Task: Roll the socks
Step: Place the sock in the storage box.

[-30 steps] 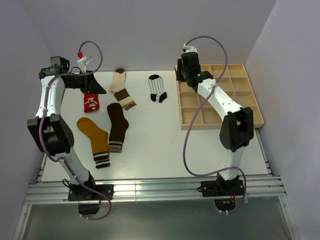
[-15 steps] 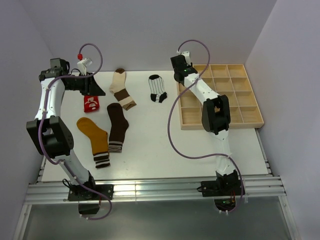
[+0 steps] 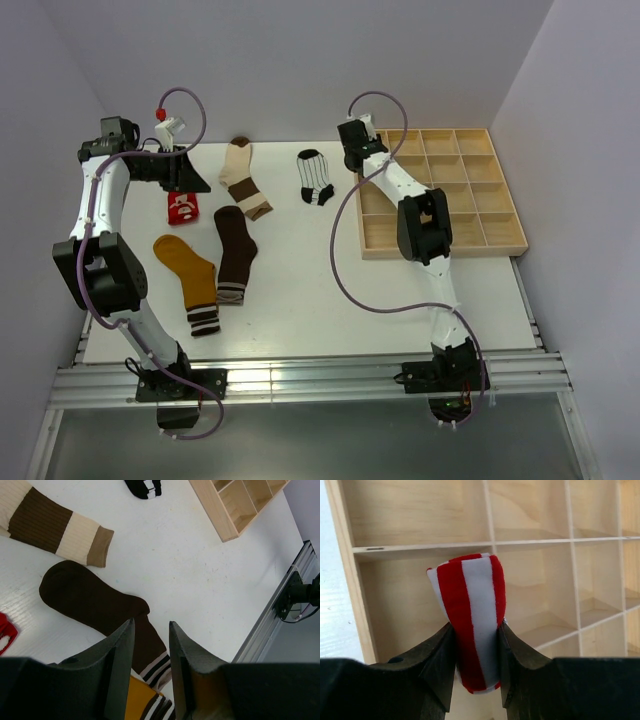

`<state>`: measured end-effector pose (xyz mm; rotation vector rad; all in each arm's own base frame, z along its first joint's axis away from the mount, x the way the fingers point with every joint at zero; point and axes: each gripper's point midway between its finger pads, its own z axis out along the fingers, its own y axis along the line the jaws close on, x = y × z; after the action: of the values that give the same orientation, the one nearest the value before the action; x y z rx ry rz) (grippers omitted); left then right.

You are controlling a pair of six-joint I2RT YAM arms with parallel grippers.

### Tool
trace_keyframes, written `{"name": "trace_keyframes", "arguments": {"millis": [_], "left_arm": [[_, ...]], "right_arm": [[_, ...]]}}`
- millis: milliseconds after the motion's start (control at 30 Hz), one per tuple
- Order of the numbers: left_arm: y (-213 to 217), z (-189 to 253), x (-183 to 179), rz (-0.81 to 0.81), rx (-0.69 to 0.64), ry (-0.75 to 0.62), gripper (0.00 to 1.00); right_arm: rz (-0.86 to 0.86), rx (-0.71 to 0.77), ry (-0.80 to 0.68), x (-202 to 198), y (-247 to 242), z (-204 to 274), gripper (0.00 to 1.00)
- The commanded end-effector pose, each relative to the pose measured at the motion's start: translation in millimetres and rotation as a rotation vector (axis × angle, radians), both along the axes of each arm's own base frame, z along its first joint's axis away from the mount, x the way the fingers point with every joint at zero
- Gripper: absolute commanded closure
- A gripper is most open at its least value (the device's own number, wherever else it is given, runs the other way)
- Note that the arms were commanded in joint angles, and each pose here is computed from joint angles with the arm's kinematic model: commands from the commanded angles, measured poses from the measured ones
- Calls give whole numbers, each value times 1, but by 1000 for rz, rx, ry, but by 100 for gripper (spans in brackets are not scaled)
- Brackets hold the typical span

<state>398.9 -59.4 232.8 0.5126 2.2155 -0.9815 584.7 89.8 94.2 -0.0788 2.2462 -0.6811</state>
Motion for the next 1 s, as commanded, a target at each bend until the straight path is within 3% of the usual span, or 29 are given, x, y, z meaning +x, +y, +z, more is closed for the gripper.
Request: {"name": "trace_keyframes", "arguments": {"millis": [0,967], "left_arm": [[-1,18,-2,-22,-10,-56,61],[0,9,-10,-49,8,-32,62]], "right_arm": [[14,14,-40,15,1,16,100],[278,102,266,1,25,-62,100]]}}
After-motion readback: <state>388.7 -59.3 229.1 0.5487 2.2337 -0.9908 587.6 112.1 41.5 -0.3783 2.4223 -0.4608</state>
